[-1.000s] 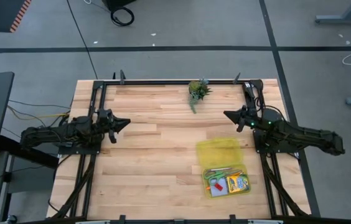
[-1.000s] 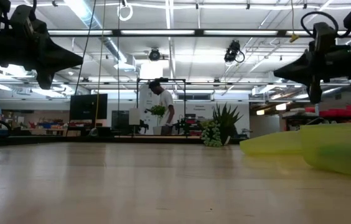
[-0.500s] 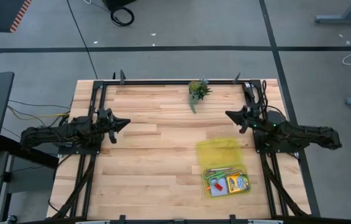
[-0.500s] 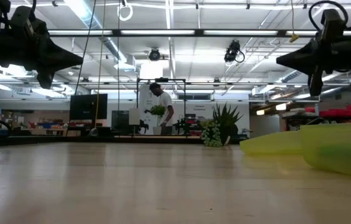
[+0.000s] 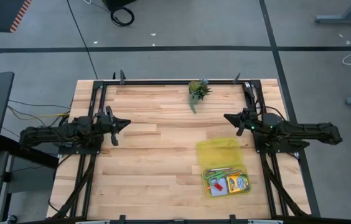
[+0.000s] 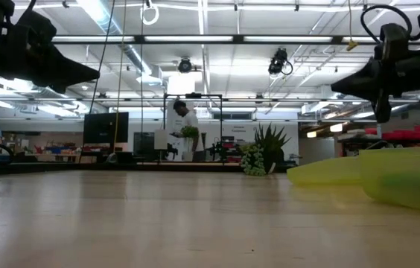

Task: Pack school essentials
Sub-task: Return to Home Position

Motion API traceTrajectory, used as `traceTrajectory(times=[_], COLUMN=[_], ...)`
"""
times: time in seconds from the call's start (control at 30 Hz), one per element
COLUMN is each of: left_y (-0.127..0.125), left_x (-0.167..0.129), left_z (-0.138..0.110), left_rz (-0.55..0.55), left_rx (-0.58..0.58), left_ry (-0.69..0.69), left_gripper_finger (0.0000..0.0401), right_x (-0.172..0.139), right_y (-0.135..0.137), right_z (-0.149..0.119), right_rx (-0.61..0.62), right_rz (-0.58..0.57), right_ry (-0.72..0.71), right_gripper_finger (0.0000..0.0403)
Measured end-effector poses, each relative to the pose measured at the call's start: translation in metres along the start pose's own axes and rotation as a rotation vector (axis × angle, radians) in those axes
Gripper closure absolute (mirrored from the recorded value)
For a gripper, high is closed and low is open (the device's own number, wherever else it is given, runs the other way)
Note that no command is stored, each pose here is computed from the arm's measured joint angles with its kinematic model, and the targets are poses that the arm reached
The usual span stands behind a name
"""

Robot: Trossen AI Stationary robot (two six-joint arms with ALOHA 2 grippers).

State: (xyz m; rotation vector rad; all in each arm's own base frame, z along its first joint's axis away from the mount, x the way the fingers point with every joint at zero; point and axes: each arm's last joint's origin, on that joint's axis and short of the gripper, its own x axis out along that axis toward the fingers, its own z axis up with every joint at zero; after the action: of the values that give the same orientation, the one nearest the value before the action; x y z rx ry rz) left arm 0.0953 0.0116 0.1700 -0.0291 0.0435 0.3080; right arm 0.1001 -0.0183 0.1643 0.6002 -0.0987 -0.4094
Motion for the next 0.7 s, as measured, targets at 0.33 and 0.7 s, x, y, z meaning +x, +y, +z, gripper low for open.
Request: traceTrajectory(times=[0.33,0.7], left_y=[0.0,0.0], left_x=[-0.0001,-0.0001], left_z=[0.001,0.0012], left_rz=[0.001,0.0], left_rx=[0.07,0.069], left_ry=[-0.011,-0.014], left_gripper_finger=[0.0374,0.0372], right_x=[0.0052,0.0067], right_y=[-0.0029,-0.0039], right_z=[-0.0078,-0.0103], right_rx=[-0.348,-0.471], right_rz=[-0.027,-0.031], right_ry=[0.09,0.12], right_gripper_finger=[0.0397,0.0396])
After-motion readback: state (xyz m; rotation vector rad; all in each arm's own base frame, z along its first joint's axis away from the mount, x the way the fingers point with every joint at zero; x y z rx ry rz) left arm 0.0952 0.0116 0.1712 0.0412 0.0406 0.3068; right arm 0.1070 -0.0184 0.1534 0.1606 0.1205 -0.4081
